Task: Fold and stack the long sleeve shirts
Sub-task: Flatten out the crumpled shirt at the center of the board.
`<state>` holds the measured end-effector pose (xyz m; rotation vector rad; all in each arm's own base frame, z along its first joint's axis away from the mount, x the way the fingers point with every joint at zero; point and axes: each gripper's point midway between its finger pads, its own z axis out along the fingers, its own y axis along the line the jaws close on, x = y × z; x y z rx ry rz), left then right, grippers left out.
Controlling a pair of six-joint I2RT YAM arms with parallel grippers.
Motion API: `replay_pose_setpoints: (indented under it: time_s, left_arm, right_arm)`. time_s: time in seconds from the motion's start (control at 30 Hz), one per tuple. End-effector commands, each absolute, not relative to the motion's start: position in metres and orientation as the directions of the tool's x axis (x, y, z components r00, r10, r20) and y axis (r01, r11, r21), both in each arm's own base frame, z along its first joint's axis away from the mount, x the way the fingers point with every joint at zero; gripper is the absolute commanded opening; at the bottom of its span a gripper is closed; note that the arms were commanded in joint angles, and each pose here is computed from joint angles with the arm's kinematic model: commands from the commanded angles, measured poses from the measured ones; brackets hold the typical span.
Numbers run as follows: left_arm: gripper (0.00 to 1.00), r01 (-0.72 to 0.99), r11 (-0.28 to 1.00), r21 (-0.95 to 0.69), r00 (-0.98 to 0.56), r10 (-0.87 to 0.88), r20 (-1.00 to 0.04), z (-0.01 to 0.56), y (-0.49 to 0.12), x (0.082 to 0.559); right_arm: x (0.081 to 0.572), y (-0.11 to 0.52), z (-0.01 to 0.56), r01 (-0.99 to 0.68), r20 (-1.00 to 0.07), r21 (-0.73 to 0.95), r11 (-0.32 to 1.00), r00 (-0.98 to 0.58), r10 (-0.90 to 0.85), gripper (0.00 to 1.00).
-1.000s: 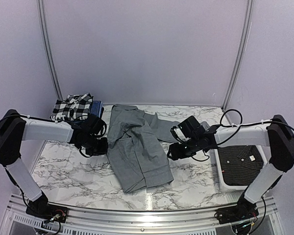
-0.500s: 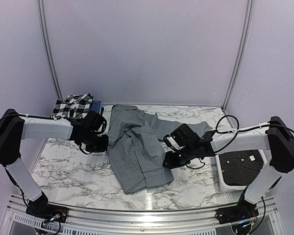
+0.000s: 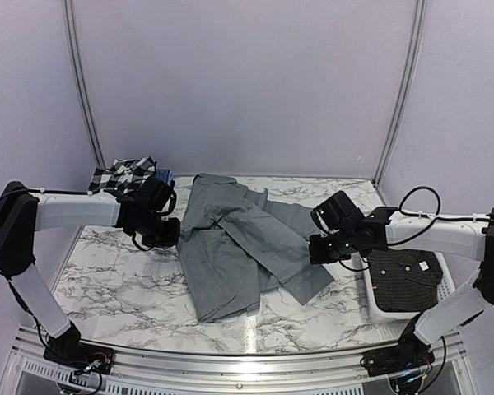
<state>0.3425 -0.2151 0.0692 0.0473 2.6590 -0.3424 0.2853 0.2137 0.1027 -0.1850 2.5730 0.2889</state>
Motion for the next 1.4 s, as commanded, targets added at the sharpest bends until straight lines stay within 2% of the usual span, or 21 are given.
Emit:
replay_pose_setpoints:
  time_s: [0.0,0.13,0.17,0.23,0.37,0.47,0.57,0.67,0.77,0.93,1.17,1.3,1.37]
  left_arm:
    - [0.00,0.089,0.977,-0.192,-0.886,-0.010,-0.463,0.077,-0.206,0.355]
    - [0.00,0.060,0.981,-0.182,-0.891,-0.029,-0.452,0.076,-0.190,0.360]
    - [0.04,0.067,0.982,-0.175,-0.893,-0.019,-0.449,0.075,-0.189,0.359]
    - [0.23,0.090,0.979,-0.183,-0.893,-0.003,-0.451,0.079,-0.193,0.358]
    - [0.47,0.146,0.969,-0.199,-0.858,0.024,-0.512,0.106,-0.208,0.357]
    - [0.56,0.195,0.947,-0.255,-0.829,0.020,-0.559,0.136,-0.224,0.352]
    - [0.64,0.314,0.885,-0.344,-0.786,0.039,-0.618,0.171,-0.255,0.338]
    - [0.76,0.473,0.814,-0.336,-0.697,0.112,-0.708,0.203,-0.288,0.315]
    - [0.86,0.562,0.763,-0.319,-0.630,0.146,-0.763,0.219,-0.307,0.299]
    - [0.89,0.625,0.701,-0.344,-0.598,0.147,-0.788,0.227,-0.329,0.292]
    - [0.92,0.594,0.760,-0.264,-0.572,0.168,-0.803,0.216,-0.326,0.310]
    - [0.88,0.623,0.732,-0.277,-0.558,0.166,-0.813,0.212,-0.334,0.310]
    - [0.77,0.613,0.741,-0.274,-0.548,0.148,-0.823,0.214,-0.336,0.316]
  right_arm:
    - [0.255,0.206,0.078,-0.210,-0.453,0.102,0.972,-0.880,-0.143,0.00]
    - [0.245,0.184,0.082,-0.165,-0.452,0.023,0.986,-0.881,-0.137,0.00]
    - [0.248,0.181,0.091,-0.154,-0.470,0.038,0.987,-0.875,-0.119,0.00]
    - [0.261,0.189,0.121,-0.165,-0.526,0.112,0.980,-0.847,-0.083,0.00]
    - [0.282,0.243,0.186,-0.323,-0.627,0.283,0.903,-0.775,-0.081,0.00]
    - [0.290,0.290,0.222,-0.456,-0.668,0.398,0.796,-0.739,-0.089,0.00]
    - [0.294,0.334,0.246,-0.558,-0.687,0.494,0.667,-0.720,-0.094,0.00]
    - [0.300,0.372,0.264,-0.610,-0.697,0.557,0.564,-0.712,-0.081,0.00]
    - [0.303,0.403,0.277,-0.653,-0.714,0.573,0.495,-0.694,-0.090,0.00]
    - [0.304,0.437,0.287,-0.687,-0.722,0.592,0.421,-0.684,-0.102,0.00]
    - [0.302,0.453,0.291,-0.699,-0.725,0.598,0.392,-0.680,-0.107,0.00]
    - [0.301,0.456,0.288,-0.701,-0.722,0.604,0.379,-0.683,-0.113,0.00]
    - [0.301,0.459,0.286,-0.701,-0.718,0.607,0.374,-0.686,-0.120,0.00]
